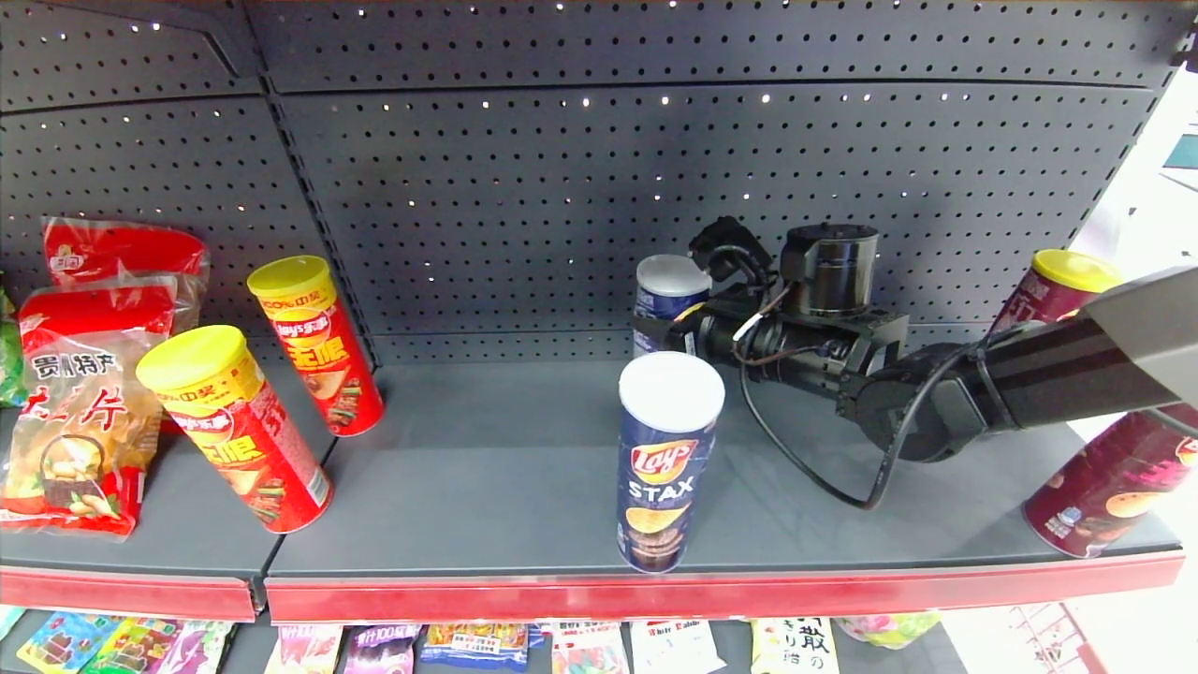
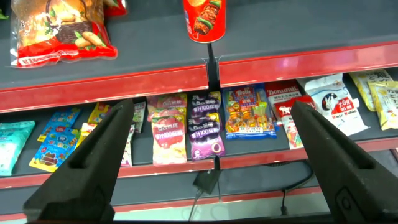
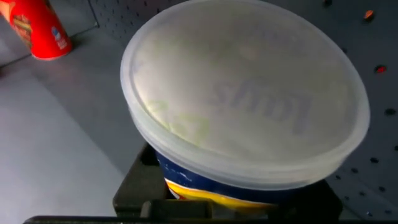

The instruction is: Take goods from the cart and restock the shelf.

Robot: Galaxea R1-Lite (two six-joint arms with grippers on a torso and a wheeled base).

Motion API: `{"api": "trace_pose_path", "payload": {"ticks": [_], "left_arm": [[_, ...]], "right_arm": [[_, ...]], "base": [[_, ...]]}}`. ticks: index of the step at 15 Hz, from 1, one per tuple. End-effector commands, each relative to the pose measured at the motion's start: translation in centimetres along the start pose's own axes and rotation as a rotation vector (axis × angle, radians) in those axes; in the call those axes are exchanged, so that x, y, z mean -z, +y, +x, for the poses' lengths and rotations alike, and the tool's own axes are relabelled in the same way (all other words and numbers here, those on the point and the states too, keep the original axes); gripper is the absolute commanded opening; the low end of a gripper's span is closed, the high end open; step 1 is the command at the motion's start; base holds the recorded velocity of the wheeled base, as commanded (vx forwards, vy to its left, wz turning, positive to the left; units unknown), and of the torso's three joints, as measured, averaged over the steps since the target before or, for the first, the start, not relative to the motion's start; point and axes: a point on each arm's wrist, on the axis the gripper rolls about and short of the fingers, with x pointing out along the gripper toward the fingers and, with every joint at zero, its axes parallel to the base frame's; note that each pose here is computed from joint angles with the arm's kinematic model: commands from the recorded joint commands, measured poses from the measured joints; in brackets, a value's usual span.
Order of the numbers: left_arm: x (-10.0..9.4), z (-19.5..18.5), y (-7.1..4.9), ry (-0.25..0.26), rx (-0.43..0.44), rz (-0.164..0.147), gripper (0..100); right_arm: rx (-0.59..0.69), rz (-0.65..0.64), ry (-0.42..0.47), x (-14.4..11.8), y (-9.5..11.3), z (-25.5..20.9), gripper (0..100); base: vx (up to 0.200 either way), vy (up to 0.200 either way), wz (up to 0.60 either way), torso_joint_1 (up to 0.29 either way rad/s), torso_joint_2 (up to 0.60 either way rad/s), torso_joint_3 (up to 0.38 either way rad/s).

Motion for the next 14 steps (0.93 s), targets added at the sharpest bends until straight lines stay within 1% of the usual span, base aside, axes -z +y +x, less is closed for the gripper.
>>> {"api": "trace_pose_path", "payload": {"ticks": [1,3,8,10,12,14], "left_arm": [[0.0,0.0,0.0,0.002,-0.001,0.0,100],[0.0,0.0,0.0,0.001,0.001,0.001,100],[0.0,0.0,0.0,0.002,-0.001,0.002,100],[0.0,0.0,0.0,0.001,0.001,0.001,100],[0.0,0.0,0.0,0.003,0.007,0.001,100],[0.0,0.0,0.0,0.003,0.008,-0.004,100]], "right_arm": [[-0.003,0.001,0.007,0.2,0.1,-0.1,100],[-0.003,0.005,0.015,0.4,0.2,-0.3,100],[-0.001,0.006,0.003,-0.2,0.2,-1.1,100],[0.0,0.017,0.006,-0.6,0.3,-2.6,100],[0.029,0.033,0.009,-0.9,0.3,-4.1,100],[0.052,0.068,0.028,-0.6,0.1,-5.3,100]], "base": [[0.0,0.0,0.0,0.0,0.0,0.0],[0.0,0.0,0.0,0.0,0.0,0.0],[0.0,0.0,0.0,0.0,0.0,0.0],[0.0,0.0,0.0,0.0,0.0,0.0],[0.0,0.0,0.0,0.0,0.0,0.0],[0.0,0.0,0.0,0.0,0.0,0.0]]}}
